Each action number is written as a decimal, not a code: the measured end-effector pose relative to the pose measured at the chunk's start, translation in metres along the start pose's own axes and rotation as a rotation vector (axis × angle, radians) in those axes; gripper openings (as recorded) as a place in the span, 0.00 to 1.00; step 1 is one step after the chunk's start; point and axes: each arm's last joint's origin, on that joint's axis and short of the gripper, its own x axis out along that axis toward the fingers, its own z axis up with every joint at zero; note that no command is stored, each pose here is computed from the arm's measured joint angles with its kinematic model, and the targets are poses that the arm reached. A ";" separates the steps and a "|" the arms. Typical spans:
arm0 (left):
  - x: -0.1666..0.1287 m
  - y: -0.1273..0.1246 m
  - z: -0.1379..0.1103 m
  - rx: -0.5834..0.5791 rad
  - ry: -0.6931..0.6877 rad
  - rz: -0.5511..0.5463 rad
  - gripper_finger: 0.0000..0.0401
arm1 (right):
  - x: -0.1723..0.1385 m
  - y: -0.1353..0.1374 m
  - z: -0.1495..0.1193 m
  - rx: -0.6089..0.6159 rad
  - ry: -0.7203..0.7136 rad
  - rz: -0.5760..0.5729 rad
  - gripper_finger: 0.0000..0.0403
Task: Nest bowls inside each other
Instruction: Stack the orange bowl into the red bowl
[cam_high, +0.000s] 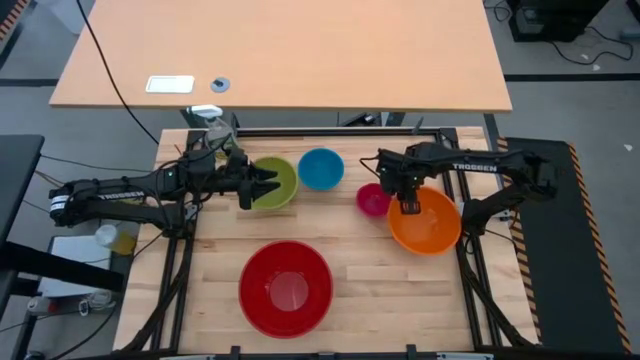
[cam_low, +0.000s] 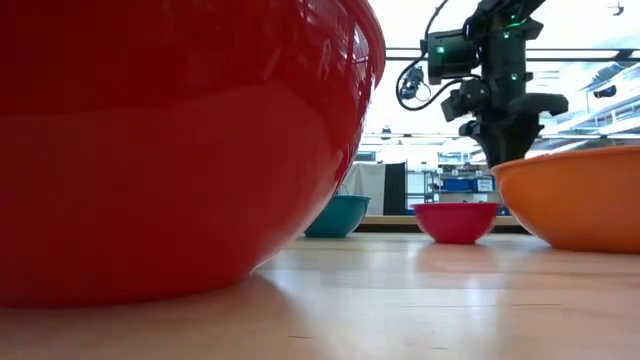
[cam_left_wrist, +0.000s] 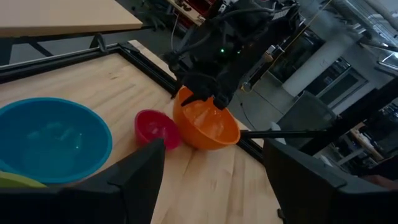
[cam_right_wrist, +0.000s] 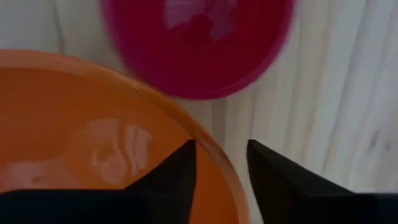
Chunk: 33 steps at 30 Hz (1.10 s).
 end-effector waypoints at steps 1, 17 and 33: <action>0.000 0.000 0.000 0.000 0.000 0.000 0.68 | 0.002 0.001 0.001 -0.005 -0.010 0.007 0.30; 0.000 0.000 0.000 -0.006 -0.005 -0.003 0.68 | 0.004 0.020 0.019 0.075 -0.181 0.115 0.06; 0.000 0.000 0.000 0.015 -0.001 0.000 0.68 | -0.001 0.030 0.040 0.381 -0.351 0.312 0.03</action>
